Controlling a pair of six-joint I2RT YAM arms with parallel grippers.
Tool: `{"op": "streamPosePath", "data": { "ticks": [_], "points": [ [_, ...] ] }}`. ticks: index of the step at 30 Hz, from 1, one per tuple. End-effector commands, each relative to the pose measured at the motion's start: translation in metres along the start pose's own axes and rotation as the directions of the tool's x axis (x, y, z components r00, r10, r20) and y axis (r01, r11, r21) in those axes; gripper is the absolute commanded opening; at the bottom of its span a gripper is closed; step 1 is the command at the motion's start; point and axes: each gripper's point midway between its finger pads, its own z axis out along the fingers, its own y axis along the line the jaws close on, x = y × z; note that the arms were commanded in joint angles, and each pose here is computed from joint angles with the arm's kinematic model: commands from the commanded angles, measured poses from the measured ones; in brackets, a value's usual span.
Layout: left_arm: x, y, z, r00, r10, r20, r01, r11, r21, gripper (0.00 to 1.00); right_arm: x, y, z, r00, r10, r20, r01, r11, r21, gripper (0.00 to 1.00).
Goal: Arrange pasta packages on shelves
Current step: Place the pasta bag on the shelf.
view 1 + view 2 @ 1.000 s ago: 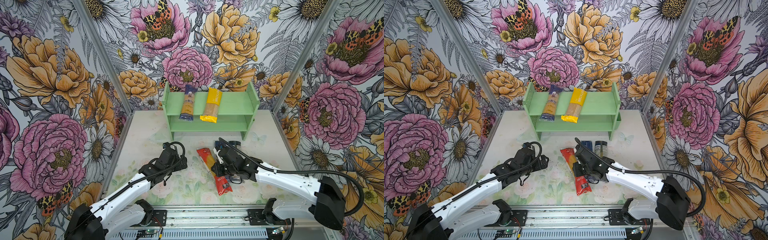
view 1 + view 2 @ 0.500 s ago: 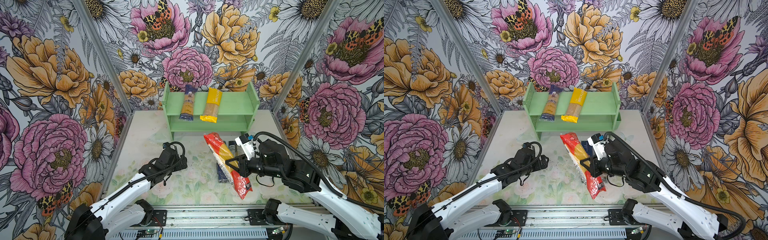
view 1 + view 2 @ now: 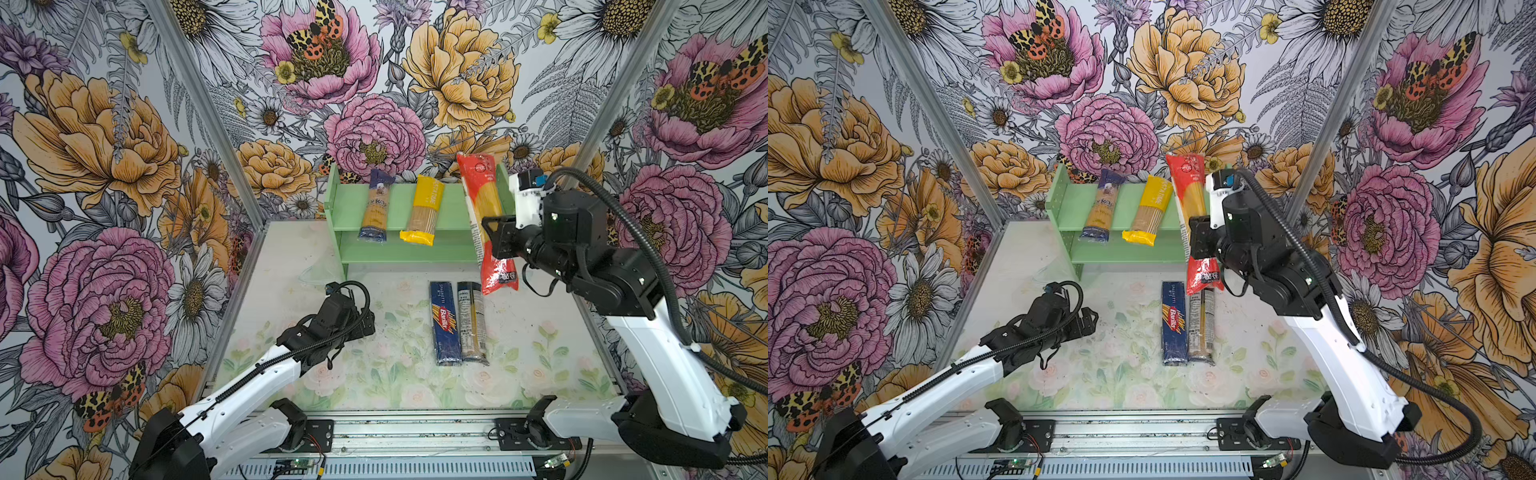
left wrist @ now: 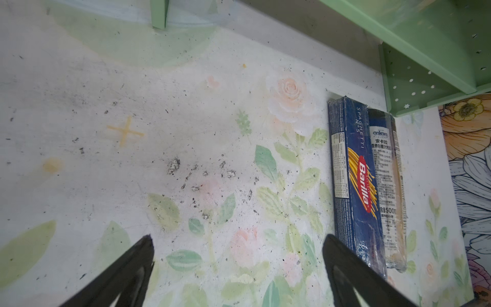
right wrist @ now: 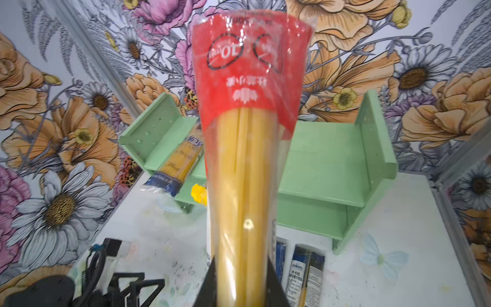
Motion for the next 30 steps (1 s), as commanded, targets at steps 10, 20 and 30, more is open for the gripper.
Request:
{"op": "streamPosePath", "data": {
  "ticks": [10,20,30],
  "points": [
    [-0.016,-0.012,-0.008,0.999,-0.011,0.037,0.009,0.999,0.037,0.99,-0.079,-0.068,0.083,0.990,0.087,0.107,-0.102,0.985,0.136,0.00],
    [-0.021,-0.015,-0.007,0.999,-0.018,0.051,0.016,0.999,0.031,0.99,-0.053,-0.109,0.158,0.989,0.148,-0.012,-0.144,0.977,0.155,0.00],
    [-0.023,-0.020,-0.002,0.999,-0.007,0.041,0.006,1.000,0.024,0.99,-0.037,-0.111,0.187,0.987,0.146,-0.066,-0.136,0.980,0.146,0.00]
  ]
}}
